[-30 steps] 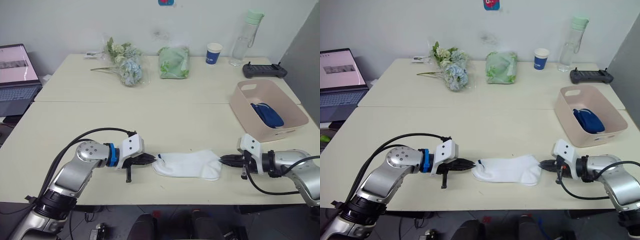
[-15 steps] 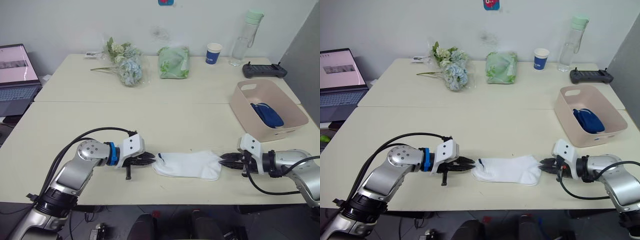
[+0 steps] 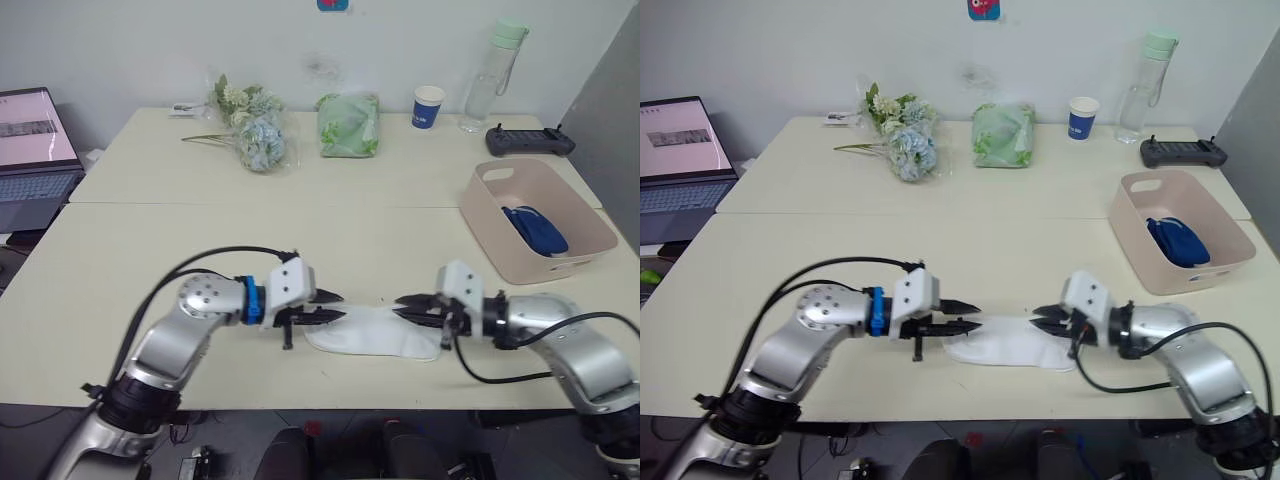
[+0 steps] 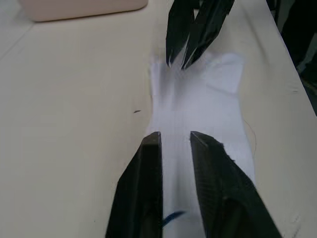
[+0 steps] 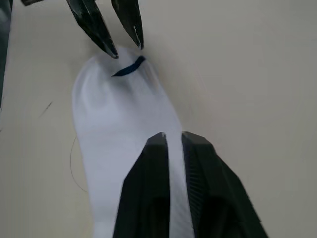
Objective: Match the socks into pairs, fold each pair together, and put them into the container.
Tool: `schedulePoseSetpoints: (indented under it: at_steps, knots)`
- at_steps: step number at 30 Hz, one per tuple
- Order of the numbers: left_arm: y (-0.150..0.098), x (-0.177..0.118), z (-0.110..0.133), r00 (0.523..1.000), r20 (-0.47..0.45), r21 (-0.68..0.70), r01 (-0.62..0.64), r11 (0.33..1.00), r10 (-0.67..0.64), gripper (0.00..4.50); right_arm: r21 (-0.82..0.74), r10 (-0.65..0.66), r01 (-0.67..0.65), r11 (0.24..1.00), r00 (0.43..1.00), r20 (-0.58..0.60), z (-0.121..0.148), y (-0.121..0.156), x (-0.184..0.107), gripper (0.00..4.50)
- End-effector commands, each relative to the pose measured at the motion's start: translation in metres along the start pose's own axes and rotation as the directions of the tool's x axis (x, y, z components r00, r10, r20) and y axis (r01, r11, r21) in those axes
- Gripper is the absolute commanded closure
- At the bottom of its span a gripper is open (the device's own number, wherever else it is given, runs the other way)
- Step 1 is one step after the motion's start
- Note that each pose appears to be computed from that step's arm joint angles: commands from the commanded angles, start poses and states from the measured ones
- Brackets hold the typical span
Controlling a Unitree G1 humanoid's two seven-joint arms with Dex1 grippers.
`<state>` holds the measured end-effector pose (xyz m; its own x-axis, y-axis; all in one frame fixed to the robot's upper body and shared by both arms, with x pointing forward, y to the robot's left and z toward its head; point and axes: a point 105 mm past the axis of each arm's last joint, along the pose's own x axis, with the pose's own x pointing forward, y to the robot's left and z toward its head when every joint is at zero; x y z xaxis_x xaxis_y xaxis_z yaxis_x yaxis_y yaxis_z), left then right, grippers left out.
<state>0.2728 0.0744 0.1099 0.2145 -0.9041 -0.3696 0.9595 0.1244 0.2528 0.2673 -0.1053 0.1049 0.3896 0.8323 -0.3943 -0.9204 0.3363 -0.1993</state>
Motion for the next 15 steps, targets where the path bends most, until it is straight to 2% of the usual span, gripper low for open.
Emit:
schedulePoseSetpoints:
  at_steps: [1,5,9,11,15]
  knots:
    - [-0.001,-0.002,-0.016,0.999,-0.046,0.005,-0.026,1.0,0.026,4.47,-0.077,-0.043,0.039,0.996,0.998,-0.053,-0.014,-0.005,-0.005,4.5]
    - [-0.004,-0.017,-0.045,0.99,-0.139,-0.014,-0.039,0.999,0.036,4.47,-0.083,-0.046,0.036,0.996,0.991,-0.126,-0.037,-0.005,-0.024,4.5]
    - [0.0,-0.029,-0.051,0.986,-0.156,-0.015,-0.059,0.998,0.056,4.47,-0.073,-0.053,0.041,0.996,0.985,-0.164,-0.049,-0.007,-0.043,4.5]
    - [0.002,-0.031,-0.046,0.99,-0.127,-0.013,-0.069,0.998,0.067,4.47,-0.054,-0.063,0.055,0.997,0.985,-0.161,-0.049,-0.009,-0.054,4.5]
    - [0.003,-0.03,-0.026,0.997,-0.034,-0.004,-0.072,0.997,0.072,4.47,0.062,-0.102,0.107,0.992,0.991,-0.081,-0.035,-0.014,-0.066,4.5]
